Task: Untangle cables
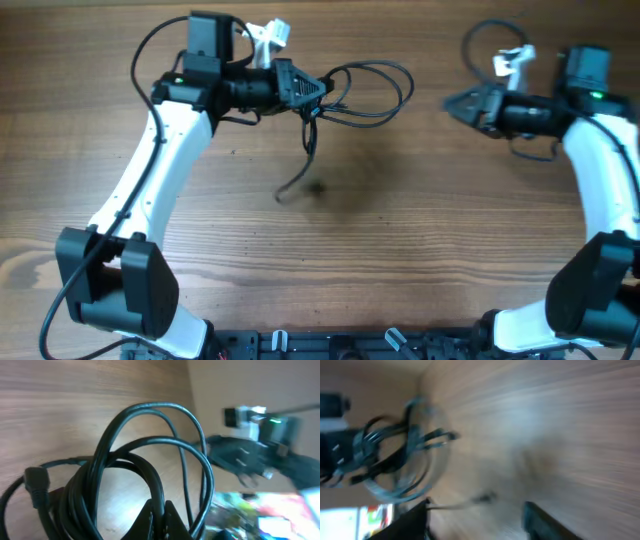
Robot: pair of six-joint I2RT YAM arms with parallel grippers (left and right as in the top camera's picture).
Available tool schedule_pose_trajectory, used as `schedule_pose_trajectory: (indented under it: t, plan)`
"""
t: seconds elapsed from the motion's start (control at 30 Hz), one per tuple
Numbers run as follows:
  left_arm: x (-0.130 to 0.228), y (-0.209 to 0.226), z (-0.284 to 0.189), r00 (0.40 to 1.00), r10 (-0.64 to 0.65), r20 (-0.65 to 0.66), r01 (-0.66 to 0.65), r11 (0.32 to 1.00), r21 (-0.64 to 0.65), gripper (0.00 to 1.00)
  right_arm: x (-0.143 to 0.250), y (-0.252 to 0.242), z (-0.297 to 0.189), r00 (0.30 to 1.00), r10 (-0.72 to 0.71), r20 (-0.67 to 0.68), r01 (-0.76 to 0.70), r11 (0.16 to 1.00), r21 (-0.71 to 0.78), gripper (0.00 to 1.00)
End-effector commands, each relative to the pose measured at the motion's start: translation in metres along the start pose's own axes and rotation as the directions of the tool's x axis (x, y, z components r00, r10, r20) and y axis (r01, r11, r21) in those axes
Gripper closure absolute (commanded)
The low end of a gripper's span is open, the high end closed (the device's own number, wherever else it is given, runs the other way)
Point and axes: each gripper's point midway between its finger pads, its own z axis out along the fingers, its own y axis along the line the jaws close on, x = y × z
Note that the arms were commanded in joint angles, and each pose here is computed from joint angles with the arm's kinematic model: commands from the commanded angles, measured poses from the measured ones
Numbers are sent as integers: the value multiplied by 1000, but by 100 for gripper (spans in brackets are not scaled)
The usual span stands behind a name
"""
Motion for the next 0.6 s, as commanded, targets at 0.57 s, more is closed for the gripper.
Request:
schedule_pose_trajectory:
  t: [0.57]
  plan:
    - [-20, -2, 30, 958, -9, 286, 108, 937, -333, 96, 10, 40, 105, 966, 256, -24, -251, 961, 118, 15]
